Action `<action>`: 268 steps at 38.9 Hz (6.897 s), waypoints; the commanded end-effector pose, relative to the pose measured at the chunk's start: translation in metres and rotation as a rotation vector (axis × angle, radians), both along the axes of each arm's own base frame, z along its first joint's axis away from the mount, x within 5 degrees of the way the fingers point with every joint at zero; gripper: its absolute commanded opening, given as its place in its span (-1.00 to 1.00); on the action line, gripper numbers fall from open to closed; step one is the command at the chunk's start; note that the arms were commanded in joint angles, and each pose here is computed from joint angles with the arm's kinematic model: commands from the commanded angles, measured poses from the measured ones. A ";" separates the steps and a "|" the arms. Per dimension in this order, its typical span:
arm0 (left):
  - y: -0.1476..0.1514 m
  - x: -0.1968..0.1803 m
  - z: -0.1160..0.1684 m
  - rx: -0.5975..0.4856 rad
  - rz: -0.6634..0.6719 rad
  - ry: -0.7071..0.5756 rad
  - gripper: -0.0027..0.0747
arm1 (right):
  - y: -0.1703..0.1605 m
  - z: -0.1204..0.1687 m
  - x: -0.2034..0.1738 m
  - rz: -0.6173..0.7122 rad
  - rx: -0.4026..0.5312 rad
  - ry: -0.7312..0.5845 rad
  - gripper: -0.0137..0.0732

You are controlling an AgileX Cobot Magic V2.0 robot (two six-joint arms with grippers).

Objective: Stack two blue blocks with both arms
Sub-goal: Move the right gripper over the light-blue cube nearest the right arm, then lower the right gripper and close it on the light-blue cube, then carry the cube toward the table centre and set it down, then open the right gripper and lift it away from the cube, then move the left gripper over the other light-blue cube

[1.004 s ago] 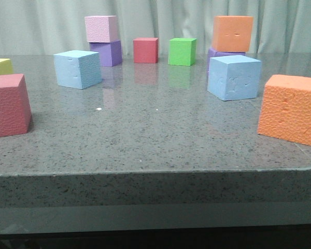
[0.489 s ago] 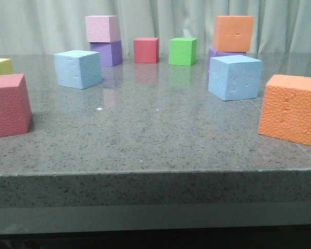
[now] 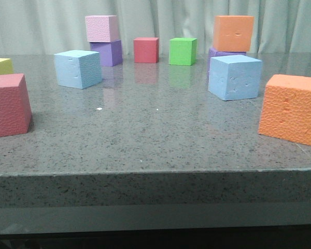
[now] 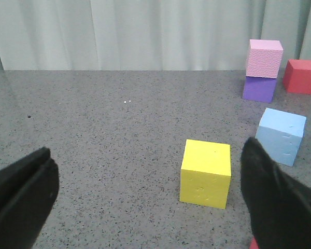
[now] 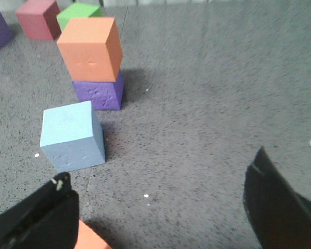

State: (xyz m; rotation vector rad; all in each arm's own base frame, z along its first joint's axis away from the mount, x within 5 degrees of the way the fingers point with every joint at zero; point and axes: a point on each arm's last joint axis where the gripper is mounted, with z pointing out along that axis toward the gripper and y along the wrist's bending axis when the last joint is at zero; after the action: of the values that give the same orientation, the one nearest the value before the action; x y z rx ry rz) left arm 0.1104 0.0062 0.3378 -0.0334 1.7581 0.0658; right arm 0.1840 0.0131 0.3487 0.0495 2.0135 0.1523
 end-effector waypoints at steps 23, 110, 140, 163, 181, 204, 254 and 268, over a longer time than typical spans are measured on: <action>-0.001 0.001 0.018 -0.012 -0.009 -0.110 0.86 | 0.101 0.012 0.145 0.286 -0.033 0.202 0.80; -0.001 0.001 0.016 -0.012 -0.007 -0.095 0.86 | 0.232 -0.028 0.157 0.573 -0.079 0.327 0.24; -0.001 0.001 0.016 -0.012 -0.007 -0.095 0.86 | 0.202 0.060 0.153 0.546 -0.068 0.270 -0.01; -0.001 0.001 0.016 -0.012 -0.007 -0.095 0.86 | 0.096 0.090 0.137 0.304 -0.031 0.300 -0.85; -0.002 0.002 0.023 -0.009 -0.017 -0.170 0.86 | 0.020 0.051 0.020 0.136 -0.038 0.218 -0.82; -0.010 0.121 0.075 0.015 -0.054 0.078 0.86 | 0.009 0.024 -0.068 0.132 -0.018 0.110 -0.82; -0.142 0.322 0.009 0.140 -0.593 0.677 0.86 | 0.009 0.022 -0.068 0.135 -0.020 0.133 -0.82; -0.143 0.328 -0.001 0.139 -0.591 0.693 0.86 | 0.009 0.022 -0.068 0.135 -0.020 0.135 -0.82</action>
State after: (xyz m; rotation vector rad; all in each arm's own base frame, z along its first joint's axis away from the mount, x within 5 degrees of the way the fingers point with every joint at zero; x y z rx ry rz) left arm 0.4451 -0.1364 0.2977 0.7111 2.5098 -0.2535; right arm 0.1134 0.0228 0.3588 -0.0947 2.2307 0.2168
